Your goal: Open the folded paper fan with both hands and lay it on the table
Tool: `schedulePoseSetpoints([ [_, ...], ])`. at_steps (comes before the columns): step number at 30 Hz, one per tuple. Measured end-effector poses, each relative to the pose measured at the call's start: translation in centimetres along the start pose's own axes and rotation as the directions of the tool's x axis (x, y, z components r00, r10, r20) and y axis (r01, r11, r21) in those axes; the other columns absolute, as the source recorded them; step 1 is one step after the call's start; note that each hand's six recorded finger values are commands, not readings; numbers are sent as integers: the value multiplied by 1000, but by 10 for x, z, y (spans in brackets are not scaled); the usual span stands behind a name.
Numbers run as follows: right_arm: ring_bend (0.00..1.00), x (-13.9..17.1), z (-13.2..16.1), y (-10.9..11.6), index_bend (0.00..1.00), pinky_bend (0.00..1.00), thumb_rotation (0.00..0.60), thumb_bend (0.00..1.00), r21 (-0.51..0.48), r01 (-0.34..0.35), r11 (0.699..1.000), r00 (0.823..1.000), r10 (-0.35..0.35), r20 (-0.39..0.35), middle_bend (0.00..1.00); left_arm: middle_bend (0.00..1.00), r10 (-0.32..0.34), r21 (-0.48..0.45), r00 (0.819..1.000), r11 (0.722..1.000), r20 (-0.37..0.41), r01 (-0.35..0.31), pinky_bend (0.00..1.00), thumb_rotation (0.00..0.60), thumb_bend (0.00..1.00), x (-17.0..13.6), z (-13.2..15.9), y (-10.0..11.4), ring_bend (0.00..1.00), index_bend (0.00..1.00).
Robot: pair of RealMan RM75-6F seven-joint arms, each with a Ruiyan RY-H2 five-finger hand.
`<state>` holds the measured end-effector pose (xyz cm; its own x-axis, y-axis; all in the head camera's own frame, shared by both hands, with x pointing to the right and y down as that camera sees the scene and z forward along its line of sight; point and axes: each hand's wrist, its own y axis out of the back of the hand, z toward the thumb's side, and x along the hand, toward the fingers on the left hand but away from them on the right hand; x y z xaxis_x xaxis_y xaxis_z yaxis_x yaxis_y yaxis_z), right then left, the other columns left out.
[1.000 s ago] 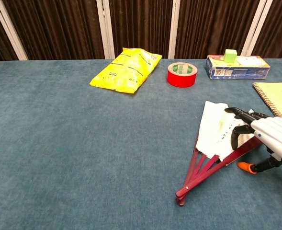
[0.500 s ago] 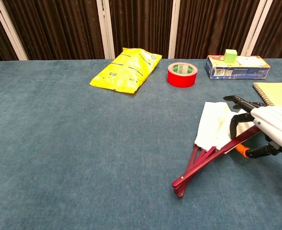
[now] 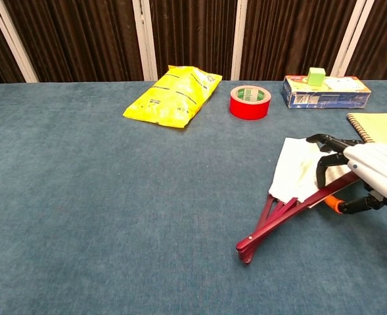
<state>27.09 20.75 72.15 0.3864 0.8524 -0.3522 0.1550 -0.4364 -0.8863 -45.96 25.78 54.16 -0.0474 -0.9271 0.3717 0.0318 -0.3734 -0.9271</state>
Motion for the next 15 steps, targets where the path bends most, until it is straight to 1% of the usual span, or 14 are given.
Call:
schedulePoseSetpoints([
  [4, 207, -4, 5, 12, 801, 203, 600, 466, -4, 29, 1000, 999, -29, -43, 147, 0, -7, 2, 1000, 1000, 2, 7, 0, 600, 85, 1, 0, -1, 0, 113],
  [9, 211, -10, 12, 27, 832, 205, 600, 466, -22, 46, 999, 996, -47, -82, 151, 0, -20, 5, 1000, 1000, 12, 20, 0, 600, 85, 3, 3, -4, 0, 113],
  [15, 211, -24, 25, 53, 864, 205, 600, 466, -49, 59, 997, 989, -65, -129, 151, 0, -38, 12, 998, 999, 41, 38, 0, 600, 85, 8, 8, -9, 0, 115],
])
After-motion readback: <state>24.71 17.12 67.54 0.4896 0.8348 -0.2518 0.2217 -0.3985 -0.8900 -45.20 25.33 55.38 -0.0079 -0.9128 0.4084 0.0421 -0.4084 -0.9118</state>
